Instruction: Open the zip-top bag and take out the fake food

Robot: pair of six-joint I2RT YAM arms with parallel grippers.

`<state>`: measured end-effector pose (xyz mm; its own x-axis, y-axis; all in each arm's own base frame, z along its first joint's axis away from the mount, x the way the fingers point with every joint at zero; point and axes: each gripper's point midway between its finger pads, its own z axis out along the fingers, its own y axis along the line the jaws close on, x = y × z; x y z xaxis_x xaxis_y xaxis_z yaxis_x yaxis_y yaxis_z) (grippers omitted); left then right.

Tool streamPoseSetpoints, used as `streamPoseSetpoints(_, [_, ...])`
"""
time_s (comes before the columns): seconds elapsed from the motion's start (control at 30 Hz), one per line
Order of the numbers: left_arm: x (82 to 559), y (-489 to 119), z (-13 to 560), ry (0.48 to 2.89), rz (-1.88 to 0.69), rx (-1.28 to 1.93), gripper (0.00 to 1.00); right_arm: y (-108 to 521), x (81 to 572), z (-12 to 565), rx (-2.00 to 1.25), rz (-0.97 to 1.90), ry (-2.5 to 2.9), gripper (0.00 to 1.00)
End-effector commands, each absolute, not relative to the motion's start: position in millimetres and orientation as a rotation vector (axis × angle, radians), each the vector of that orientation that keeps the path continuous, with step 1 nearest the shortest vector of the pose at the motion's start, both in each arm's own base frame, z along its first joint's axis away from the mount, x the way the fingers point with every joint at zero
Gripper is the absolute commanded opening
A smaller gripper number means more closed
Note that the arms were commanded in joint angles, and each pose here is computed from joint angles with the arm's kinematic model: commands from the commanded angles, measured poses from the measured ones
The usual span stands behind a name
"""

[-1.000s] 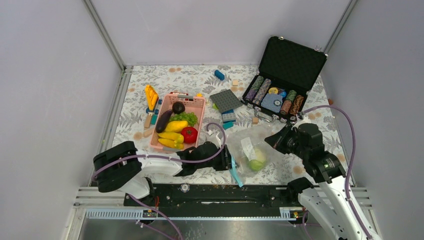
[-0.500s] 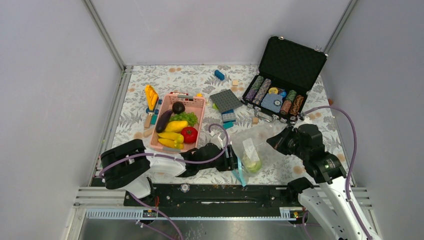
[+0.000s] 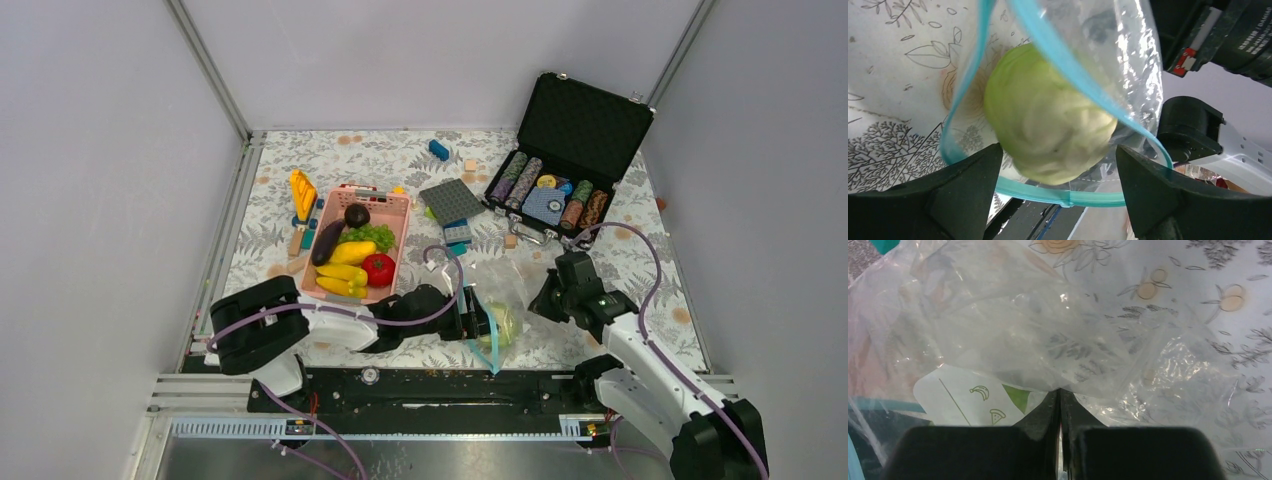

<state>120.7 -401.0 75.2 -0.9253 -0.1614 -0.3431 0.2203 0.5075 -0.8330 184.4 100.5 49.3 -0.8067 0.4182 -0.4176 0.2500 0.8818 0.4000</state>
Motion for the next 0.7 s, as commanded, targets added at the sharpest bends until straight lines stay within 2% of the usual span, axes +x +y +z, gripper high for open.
streamPoseSetpoints(0.0, [129.5, -419.7, 99.7, 2.303, -1.432, 0.057, 0.86, 122.8, 200.6, 56.5, 0.396, 0.596, 2.494, 0.0])
streamPoseSetpoints(0.33, [141.5, -413.0, 71.0, 2.447, -1.158, 0.027, 0.91, 157.8, 186.7, 54.9, 0.283, 0.877, 2.521, 0.0])
streamPoseSetpoints(0.53, [140.6, -418.1, 61.9, 2.485, -1.134, 0.019, 0.93, 170.0, 176.6, 53.9, 0.249, 0.984, 2.566, 0.0])
streamPoseSetpoints(0.6, [140.2, -420.0, 60.5, 2.492, -1.13, 0.02, 0.93, 171.6, 176.0, 54.2, 0.248, 1.0, 2.566, 0.0])
streamPoseSetpoints(0.67, [139.6, -420.3, 61.1, 2.492, -1.126, 0.028, 0.88, 169.3, 176.0, 53.2, 0.261, 0.981, 2.568, 0.0])
